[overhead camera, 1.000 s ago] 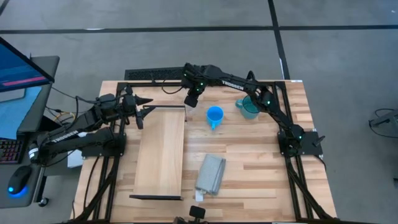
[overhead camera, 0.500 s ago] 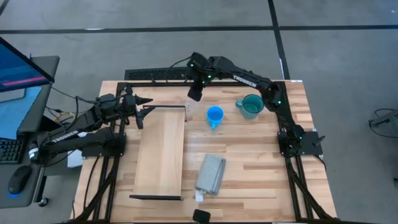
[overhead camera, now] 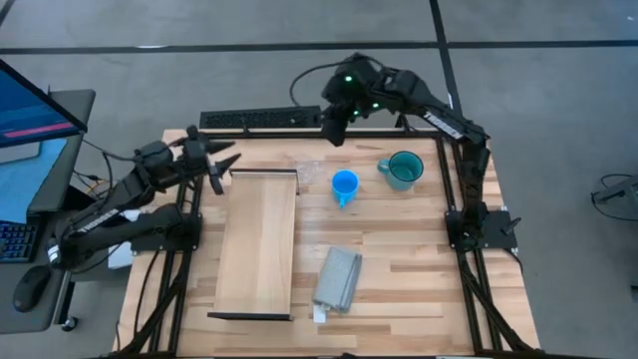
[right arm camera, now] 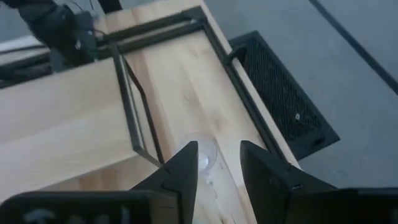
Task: Stack small to large cups/mugs on shelf
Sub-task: Put the transparent mug on the shelf
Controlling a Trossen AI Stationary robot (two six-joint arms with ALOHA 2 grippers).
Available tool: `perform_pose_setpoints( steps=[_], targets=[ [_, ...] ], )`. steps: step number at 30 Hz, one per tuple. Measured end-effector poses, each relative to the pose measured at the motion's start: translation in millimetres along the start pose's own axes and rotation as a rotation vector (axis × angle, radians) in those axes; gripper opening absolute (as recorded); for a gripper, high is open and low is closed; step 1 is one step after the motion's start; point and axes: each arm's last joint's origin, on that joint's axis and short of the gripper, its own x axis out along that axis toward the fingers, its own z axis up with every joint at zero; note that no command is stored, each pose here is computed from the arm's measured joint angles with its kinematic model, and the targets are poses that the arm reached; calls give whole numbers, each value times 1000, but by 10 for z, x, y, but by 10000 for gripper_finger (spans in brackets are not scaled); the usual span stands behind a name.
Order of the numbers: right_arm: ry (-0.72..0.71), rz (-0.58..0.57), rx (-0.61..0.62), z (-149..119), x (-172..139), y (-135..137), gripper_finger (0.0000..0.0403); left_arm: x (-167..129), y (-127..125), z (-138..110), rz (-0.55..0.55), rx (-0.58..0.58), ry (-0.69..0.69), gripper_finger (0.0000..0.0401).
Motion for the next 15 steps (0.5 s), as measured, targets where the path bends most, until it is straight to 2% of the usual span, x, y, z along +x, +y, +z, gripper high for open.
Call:
perform_pose_setpoints(
  steps=[7,10,15],
  targets=[
    [-50,-4,42,13,-269,27,139,-17,153,173,23,98,-32,169],
    [-50,1,56,14,-277,53,138,41,253,184,32,95,-15,169],
    [-35,16,45,11,-232,123,133,204,488,208,-36,46,34,169]
  ],
)
